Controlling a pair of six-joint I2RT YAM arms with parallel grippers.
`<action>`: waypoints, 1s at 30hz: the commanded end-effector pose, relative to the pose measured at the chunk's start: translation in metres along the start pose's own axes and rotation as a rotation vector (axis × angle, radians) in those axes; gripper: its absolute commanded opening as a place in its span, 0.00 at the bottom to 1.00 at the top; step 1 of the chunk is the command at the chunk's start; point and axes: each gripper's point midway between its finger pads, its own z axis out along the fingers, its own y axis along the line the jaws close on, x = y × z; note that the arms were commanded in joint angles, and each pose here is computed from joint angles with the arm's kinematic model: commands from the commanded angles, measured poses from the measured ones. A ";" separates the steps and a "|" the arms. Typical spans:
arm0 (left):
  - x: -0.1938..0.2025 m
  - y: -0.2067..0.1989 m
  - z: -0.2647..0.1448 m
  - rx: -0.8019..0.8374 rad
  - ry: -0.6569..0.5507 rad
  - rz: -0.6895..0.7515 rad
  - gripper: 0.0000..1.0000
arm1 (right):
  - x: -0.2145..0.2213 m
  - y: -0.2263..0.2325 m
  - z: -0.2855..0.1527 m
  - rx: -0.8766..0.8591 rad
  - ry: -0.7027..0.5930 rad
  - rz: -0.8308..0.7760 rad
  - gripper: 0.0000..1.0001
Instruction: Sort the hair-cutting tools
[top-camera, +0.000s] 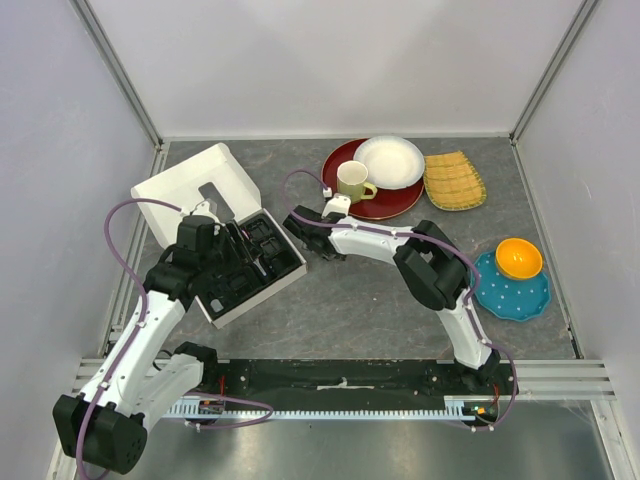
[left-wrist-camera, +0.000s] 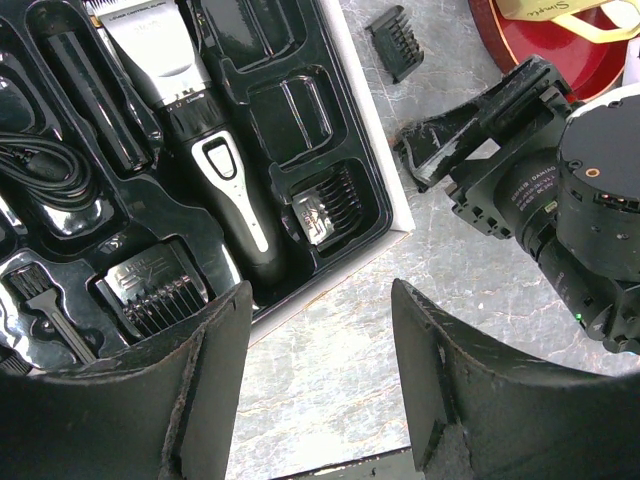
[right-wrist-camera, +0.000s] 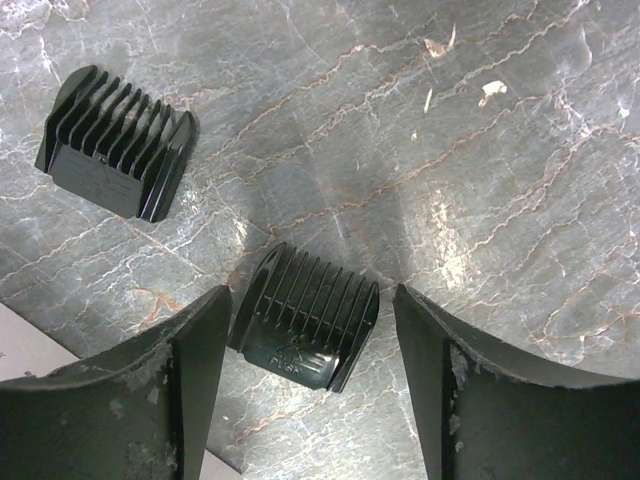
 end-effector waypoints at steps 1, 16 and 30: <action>-0.005 -0.004 0.000 0.025 -0.015 0.032 0.65 | 0.026 -0.013 -0.002 0.021 0.091 -0.024 0.79; -0.004 -0.004 0.000 0.027 -0.015 0.030 0.65 | 0.033 -0.015 -0.005 0.037 0.126 0.107 0.89; -0.005 -0.005 -0.002 0.035 -0.021 0.035 0.65 | 0.055 -0.018 0.014 0.092 0.176 0.017 0.83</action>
